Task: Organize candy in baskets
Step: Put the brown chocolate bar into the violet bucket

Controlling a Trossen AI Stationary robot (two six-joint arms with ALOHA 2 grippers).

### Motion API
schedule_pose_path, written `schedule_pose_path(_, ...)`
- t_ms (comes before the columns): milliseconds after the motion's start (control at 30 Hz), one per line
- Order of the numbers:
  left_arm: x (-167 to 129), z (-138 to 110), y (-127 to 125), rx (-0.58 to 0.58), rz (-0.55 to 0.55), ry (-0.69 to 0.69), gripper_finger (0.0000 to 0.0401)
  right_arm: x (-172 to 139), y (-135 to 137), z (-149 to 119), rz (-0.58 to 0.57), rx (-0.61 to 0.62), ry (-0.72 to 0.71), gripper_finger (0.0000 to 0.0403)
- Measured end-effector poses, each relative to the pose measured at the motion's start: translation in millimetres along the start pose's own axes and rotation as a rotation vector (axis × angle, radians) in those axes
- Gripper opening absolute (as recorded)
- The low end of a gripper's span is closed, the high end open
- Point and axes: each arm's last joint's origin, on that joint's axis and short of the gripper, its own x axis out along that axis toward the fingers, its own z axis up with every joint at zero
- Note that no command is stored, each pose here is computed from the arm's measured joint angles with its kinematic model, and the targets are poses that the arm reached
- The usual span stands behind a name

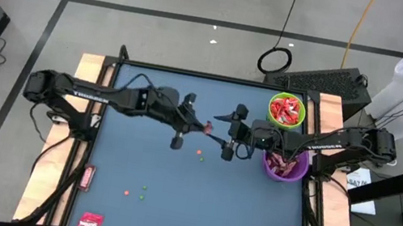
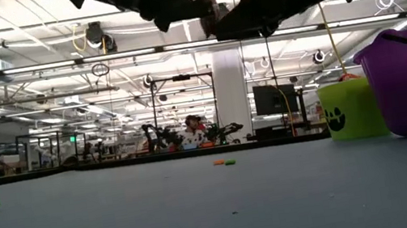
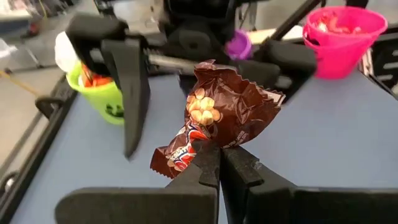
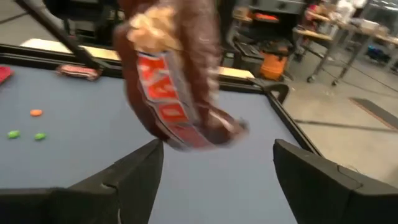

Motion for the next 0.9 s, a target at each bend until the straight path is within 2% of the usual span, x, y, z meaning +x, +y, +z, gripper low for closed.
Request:
schedule_pose_path(233,10.7,-1.1,-4.2,0.010,0.012,-0.021,0.0004,0.0,0.7,2.2,0.024,-0.063,-0.026,0.0249)
schedule_pose_path(533,10.5,0.7,-3.4,0.012,0.022,-0.039,0.0004,0.1,0.6,3.3,0.024,-0.119,-0.035,0.0099)
schedule_pose_path(633,10.5,0.6,-3.5,-0.013,0.021,-0.038,0.0008,0.1,0.6,3.3,0.023,-0.127,-0.035,0.0062)
schedule_pose_path(733,10.3,0.0,-2.0,-0.056,0.023,-0.035,0.0038,0.1,0.5,3.2,0.019,-0.129,-0.033,0.0051)
schedule_pose_path(900,9.2,-0.4,-2.5,-0.066,0.015,-0.025,0.0124,-1.9,-0.2,3.9,0.016,-0.130,-0.025,0.0063)
